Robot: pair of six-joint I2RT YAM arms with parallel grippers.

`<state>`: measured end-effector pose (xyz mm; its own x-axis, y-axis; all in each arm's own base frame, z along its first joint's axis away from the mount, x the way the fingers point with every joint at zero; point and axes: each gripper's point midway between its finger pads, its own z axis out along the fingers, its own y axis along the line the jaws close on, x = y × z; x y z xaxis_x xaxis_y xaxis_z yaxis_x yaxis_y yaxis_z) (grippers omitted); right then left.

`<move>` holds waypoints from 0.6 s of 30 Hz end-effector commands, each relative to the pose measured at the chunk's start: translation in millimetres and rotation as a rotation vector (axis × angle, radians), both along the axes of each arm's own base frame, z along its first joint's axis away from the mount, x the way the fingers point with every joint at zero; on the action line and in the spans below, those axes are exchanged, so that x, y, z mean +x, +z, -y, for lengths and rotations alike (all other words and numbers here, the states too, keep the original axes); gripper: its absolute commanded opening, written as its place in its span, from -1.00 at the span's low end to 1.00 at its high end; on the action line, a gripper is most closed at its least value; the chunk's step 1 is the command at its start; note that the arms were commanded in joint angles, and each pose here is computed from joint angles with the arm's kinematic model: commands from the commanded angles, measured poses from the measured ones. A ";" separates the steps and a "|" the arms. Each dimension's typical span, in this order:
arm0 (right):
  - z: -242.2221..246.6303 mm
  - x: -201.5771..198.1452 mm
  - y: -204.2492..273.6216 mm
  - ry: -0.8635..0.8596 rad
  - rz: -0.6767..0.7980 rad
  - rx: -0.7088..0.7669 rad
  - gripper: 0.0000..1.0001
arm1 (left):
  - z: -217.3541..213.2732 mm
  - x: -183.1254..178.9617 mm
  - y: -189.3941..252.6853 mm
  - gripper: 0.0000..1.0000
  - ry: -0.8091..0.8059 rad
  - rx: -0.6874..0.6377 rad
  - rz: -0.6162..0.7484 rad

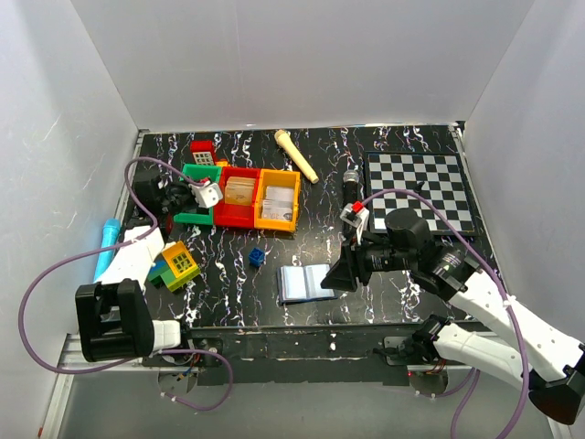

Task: Take the credit cards out of the card holder
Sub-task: Move the storage box to the center of the board.

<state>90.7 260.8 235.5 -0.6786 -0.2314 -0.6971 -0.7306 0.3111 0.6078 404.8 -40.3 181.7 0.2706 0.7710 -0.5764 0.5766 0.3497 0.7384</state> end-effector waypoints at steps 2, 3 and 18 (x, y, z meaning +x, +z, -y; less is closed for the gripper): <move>2.1 1.0 -5.9 -0.005 0.039 -0.009 0.05 | 7.9 10.0 18.1 -1.00 -0.133 0.105 0.102; 2.4 0.5 -6.0 -0.004 0.043 -0.007 0.05 | 6.5 11.1 13.4 -1.00 -0.134 0.118 0.087; 8.2 26.6 -14.2 -0.167 0.065 -0.097 0.34 | 22.3 -1.4 46.6 -1.00 -0.020 -0.213 0.009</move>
